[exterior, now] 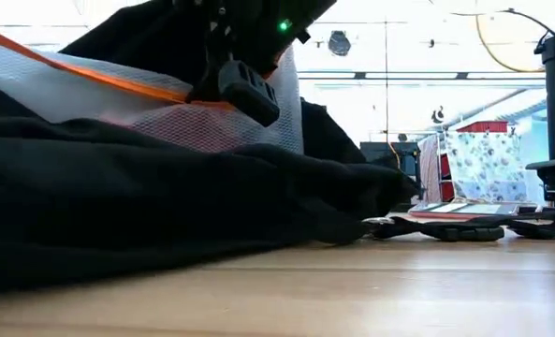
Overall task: Unpack backpack
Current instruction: Put the zip bag into the black backpack
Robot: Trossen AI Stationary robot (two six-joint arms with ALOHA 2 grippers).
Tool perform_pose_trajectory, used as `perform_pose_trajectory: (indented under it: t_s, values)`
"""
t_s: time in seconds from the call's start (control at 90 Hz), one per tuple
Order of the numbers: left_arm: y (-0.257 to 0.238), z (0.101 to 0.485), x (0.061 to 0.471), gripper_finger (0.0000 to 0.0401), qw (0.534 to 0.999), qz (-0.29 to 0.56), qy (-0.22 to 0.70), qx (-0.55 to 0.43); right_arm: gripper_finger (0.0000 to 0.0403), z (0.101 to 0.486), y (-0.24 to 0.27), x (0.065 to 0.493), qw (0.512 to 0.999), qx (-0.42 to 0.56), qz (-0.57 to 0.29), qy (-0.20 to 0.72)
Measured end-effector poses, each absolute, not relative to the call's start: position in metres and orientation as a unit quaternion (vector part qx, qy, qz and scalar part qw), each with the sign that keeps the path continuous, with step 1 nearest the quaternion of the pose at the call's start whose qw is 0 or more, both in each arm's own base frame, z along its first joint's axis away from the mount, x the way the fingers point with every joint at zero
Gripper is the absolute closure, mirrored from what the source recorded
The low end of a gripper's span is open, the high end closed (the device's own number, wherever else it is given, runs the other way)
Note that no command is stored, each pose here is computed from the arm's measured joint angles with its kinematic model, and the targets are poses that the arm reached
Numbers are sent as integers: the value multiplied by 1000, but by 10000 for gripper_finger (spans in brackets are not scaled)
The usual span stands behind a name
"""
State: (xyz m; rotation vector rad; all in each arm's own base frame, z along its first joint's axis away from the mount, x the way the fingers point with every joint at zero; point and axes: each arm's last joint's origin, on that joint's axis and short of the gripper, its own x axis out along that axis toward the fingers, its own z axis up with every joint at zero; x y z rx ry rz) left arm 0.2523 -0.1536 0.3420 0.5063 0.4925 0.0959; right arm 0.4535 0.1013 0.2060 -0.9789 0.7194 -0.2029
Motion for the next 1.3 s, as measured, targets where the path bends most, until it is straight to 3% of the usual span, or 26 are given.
perform_pose_trajectory:
  t_s: [0.222, 0.411, 0.544, 0.744, 1.011, 1.3]
  values:
    - [-163, 368, 245, 109, 950, 36, 216, 224, 403, 205, 93, 455, 826, -436, -96, 344]
    - [-168, 359, 233, 108, 956, 53, 252, 141, 403, 208, 88, 452, 823, -437, -92, 352]
    - [-171, 335, 222, 108, 947, 92, 302, 52, 403, 213, 84, 448, 825, -430, -57, 362]
    - [-194, 298, 211, 108, 932, 99, 348, 4, 403, 217, 71, 445, 831, -406, -49, 377]
    - [-222, 258, 207, 108, 916, 106, 386, 13, 403, 217, 62, 445, 838, -385, -50, 384]
    - [-210, 207, 217, 109, 854, 247, 453, 74, 403, 216, 62, 445, 844, -370, -41, 387]
